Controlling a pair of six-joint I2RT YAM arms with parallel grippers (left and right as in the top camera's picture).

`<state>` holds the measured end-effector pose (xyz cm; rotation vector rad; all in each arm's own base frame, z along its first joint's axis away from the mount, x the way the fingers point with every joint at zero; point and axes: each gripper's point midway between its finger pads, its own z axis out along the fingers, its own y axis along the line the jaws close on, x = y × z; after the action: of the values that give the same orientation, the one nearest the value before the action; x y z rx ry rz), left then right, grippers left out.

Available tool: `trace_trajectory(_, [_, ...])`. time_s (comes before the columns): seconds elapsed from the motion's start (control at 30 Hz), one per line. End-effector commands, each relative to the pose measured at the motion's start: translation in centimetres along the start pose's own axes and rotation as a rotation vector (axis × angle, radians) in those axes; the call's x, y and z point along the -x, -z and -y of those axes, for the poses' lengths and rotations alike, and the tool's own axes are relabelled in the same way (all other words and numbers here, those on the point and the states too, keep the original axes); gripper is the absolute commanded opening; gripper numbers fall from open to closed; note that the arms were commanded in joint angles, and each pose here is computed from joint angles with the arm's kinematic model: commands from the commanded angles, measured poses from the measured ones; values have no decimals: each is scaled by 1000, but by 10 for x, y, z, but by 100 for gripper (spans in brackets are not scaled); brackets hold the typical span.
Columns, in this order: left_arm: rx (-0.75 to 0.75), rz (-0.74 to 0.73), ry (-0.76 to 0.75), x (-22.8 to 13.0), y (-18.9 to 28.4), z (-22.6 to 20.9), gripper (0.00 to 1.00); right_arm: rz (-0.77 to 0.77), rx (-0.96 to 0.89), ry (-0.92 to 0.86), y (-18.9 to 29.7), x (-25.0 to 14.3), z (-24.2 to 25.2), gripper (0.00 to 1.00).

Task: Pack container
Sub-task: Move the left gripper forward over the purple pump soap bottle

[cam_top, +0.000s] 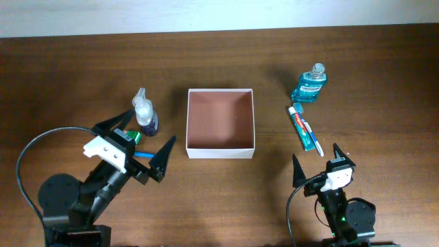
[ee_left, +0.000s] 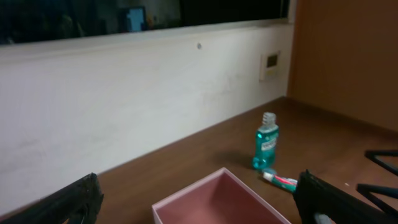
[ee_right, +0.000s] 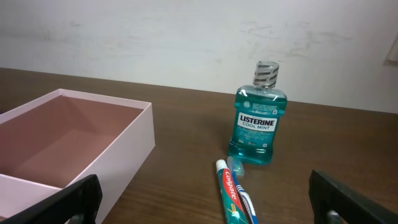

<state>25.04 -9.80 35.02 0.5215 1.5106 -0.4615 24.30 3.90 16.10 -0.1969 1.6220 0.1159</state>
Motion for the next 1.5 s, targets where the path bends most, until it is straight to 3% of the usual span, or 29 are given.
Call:
trace_trajectory(0.0, [22,-17,27,-4,2,-3,99,-4,-2,-1,0,-2,1,98])
trace_trajectory(0.23, [532,-212,338,-70,16,-87,99,-4,-3,-1,0,-2,1,99])
trace_trajectory(0.47, [585,-350,441,-116,-1,-106,99,-4,-3,-1,0,-2,1,98])
trace_trajectory(0.57, [590,-413,464,-140,-14,-115,89,-4,-3,-1,0,-2,1,99])
trace_trajectory(0.7, [561,-468,494,-164,-30,-119,89,-4,-2,-1,0,-2,1,99])
trace_trajectory(0.97, [552,-434,478,-162,-42,-127,72,-4,-2,-1,0,-2,1,99])
trace_trajectory(1.1, [550,-436,473,-163,-42,-127,73,-4,-3,-1,0,-2,1,98])
trace_trajectory(1.2, [547,-437,463,-162,-43,-127,82,-4,-2,-1,0,-2,1,99])
trace_trajectory(1.47, [507,-421,271,-149,-49,-132,85,-4,-2,-1,0,-2,1,99])
